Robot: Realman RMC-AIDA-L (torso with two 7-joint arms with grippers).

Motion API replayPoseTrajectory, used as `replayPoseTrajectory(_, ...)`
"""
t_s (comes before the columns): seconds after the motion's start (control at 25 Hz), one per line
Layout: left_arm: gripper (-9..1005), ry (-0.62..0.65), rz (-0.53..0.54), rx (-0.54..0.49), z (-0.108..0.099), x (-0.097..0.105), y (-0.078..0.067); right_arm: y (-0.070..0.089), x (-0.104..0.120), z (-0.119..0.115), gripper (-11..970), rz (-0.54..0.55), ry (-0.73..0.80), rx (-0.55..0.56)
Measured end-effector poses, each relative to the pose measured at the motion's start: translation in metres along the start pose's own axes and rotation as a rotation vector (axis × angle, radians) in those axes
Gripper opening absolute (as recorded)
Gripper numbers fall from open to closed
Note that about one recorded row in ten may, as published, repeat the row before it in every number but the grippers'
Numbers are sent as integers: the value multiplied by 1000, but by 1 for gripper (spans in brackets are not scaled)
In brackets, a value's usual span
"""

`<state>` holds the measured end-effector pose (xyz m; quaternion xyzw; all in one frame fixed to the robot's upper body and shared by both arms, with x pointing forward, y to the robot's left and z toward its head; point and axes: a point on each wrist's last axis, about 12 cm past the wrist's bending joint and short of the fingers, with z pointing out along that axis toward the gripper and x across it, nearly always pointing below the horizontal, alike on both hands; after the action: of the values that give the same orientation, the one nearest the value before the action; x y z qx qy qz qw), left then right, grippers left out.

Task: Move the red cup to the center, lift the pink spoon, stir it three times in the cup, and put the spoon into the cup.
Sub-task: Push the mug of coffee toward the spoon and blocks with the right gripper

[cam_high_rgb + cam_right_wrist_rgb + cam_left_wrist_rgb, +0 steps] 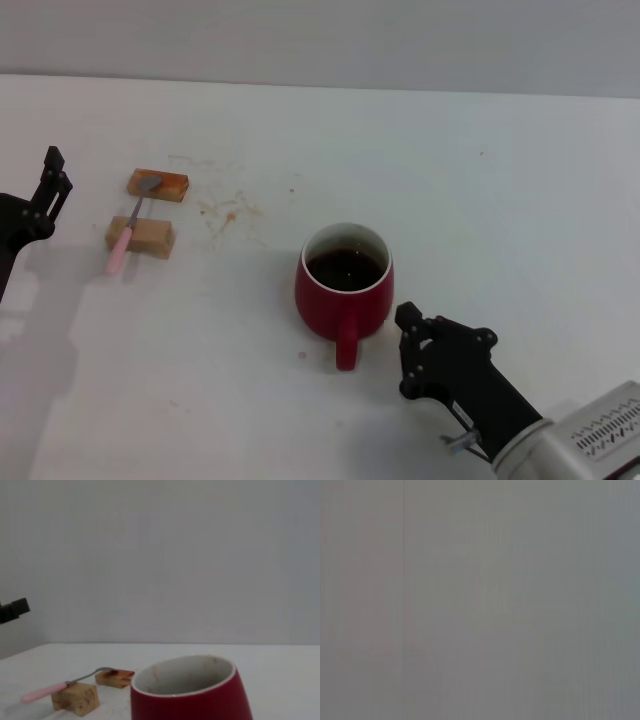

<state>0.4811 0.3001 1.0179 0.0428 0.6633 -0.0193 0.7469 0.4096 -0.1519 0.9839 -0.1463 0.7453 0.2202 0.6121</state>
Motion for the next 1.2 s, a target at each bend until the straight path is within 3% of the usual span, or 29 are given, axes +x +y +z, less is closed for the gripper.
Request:
replayPoseTrajectory(0.96, 815, 8, 1, -8, -3, 1, 2, -8, -17, 36, 1, -55, -10, -41)
replayPoseTrajectory(1.2, 815, 11, 5, -8, -3, 2, 2, -17, -18, 41, 1, 7, -2, -40)
